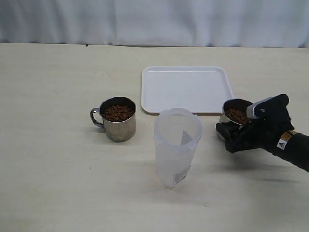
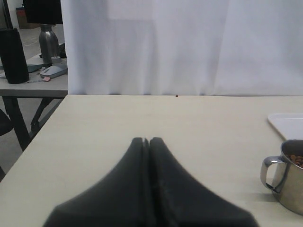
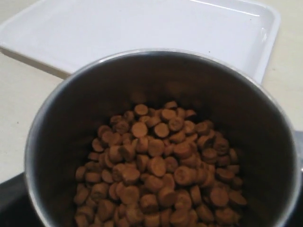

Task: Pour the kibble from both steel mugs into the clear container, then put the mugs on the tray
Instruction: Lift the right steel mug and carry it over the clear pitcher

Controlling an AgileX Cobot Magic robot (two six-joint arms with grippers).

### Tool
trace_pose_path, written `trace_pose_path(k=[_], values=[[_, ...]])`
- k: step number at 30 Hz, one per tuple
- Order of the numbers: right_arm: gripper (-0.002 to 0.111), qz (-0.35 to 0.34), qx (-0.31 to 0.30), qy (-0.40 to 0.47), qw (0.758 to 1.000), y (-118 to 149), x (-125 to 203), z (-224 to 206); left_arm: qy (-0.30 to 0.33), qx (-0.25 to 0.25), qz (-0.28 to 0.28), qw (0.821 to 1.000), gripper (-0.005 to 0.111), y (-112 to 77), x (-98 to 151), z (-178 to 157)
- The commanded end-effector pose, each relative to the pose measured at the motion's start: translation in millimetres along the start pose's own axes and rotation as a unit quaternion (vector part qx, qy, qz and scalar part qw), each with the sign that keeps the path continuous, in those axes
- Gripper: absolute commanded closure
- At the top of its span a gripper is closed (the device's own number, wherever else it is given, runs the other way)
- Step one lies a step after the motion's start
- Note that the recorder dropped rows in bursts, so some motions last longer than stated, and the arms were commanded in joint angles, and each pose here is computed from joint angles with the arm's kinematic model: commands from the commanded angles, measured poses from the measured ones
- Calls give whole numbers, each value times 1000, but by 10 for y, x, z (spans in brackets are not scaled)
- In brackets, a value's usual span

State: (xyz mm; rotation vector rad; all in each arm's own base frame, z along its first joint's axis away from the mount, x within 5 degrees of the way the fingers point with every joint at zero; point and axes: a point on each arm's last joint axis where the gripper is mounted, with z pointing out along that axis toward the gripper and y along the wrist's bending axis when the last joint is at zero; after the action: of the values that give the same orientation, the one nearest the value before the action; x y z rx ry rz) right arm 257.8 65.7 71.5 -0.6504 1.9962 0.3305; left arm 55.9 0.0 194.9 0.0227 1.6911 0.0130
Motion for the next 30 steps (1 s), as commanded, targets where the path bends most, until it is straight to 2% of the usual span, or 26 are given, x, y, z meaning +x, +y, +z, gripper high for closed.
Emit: trace_pose_path(k=[1,3,7,11,15,16,18,22,26,30], values=[[103,47,27,-49,997,16,-222,-270,-6,0,-1,1000,107,0,-4,0],[103,124,52,-45,990,7,-283,-416,-6,0,-1,1000,107,0,-4,0],[103,173,78,18,982,5,-330,-594,-6,0,-1,1000,107,0,-4,0],[103,196,74,28,977,40,-412,-709,-6,0,-1,1000,107,0,-4,0],[103,228,-85,-69,967,326,-769,-894,-6,0,-1,1000,107,0,-4,0],[103,235,-100,-84,963,351,-819,-929,-6,0,-1,1000,107,0,-4,0],[103,216,-95,-85,968,364,-854,-993,-6,0,-1,1000,107,0,-4,0],[103,181,-12,-48,982,289,-859,-1152,-6,0,-1,1000,107,0,-4,0],[103,153,27,-46,987,257,-898,-1264,-6,0,-1,1000,107,0,-4,0],[103,111,32,-16,993,394,-977,-1243,-6,0,-1,1000,107,0,-4,0]])
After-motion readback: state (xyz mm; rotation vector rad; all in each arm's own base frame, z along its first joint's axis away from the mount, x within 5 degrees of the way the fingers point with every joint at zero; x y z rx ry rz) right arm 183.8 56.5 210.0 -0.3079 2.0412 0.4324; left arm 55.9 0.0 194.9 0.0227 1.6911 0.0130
